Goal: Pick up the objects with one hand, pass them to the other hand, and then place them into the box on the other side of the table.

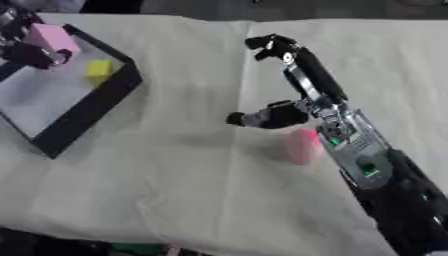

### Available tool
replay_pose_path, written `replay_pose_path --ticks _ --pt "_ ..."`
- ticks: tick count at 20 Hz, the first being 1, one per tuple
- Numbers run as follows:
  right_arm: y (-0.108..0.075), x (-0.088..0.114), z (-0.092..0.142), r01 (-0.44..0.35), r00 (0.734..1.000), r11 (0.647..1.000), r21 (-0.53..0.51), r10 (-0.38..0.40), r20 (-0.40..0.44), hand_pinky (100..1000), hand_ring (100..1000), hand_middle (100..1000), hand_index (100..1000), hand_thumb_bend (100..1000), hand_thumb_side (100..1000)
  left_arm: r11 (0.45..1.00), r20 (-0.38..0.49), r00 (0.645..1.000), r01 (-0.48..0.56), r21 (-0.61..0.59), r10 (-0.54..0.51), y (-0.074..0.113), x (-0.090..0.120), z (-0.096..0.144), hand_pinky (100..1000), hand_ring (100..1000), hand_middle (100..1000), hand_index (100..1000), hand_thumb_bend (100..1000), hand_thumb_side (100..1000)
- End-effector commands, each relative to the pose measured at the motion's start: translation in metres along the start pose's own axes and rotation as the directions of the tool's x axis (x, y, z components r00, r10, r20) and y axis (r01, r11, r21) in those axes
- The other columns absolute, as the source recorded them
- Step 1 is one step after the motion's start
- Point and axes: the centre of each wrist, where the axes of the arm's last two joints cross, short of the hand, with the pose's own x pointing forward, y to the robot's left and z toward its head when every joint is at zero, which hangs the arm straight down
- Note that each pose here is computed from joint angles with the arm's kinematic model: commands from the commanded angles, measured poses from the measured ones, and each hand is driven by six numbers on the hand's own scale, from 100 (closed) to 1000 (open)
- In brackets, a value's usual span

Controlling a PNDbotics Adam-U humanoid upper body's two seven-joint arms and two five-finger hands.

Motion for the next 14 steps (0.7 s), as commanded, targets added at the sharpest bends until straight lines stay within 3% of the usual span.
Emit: replay_pose_path --ticks 1,3,4,5,8,14 --pt "-0.014 0.006 -0.005 -0.02 0.999 1.0 -0.025 0.021 0.03 827 738 773 861 814 297 0.999 -0.02 1.0 0.013 0.038 -0.012 0.017 -0.008 -0.001 690 602 520 454 258 100" --pt "-0.014 0.006 -0.006 -0.019 0.999 1.0 -0.025 0.02 0.034 827 738 772 861 815 297 0.999 -0.033 0.999 0.012 0.037 -0.011 0.014 -0.01 -0.004 696 616 535 502 295 100" --pt "-0.014 0.007 -0.006 -0.018 0.999 1.0 -0.026 0.019 0.036 827 737 772 861 815 297 0.999 -0.041 0.999 0.013 0.039 -0.012 0.012 -0.012 -0.005 714 647 570 633 395 178" --pt "-0.014 0.007 -0.006 -0.018 0.999 0.999 -0.026 0.019 0.037 827 737 772 861 815 297 0.999 -0.047 0.999 0.018 0.044 -0.016 0.011 -0.013 -0.006 732 675 606 709 478 302" --pt "-0.015 0.007 -0.006 -0.017 0.999 0.999 -0.027 0.018 0.038 827 737 772 861 815 298 0.997 -0.059 0.997 0.045 0.066 -0.041 0.008 -0.017 -0.008 793 748 696 801 693 517" --pt "-0.016 0.008 -0.006 -0.017 0.999 0.999 -0.031 0.018 0.039 826 737 772 861 814 297 0.99 -0.067 0.994 0.099 0.105 -0.092 0.009 -0.019 -0.009 804 758 707 808 768 528"
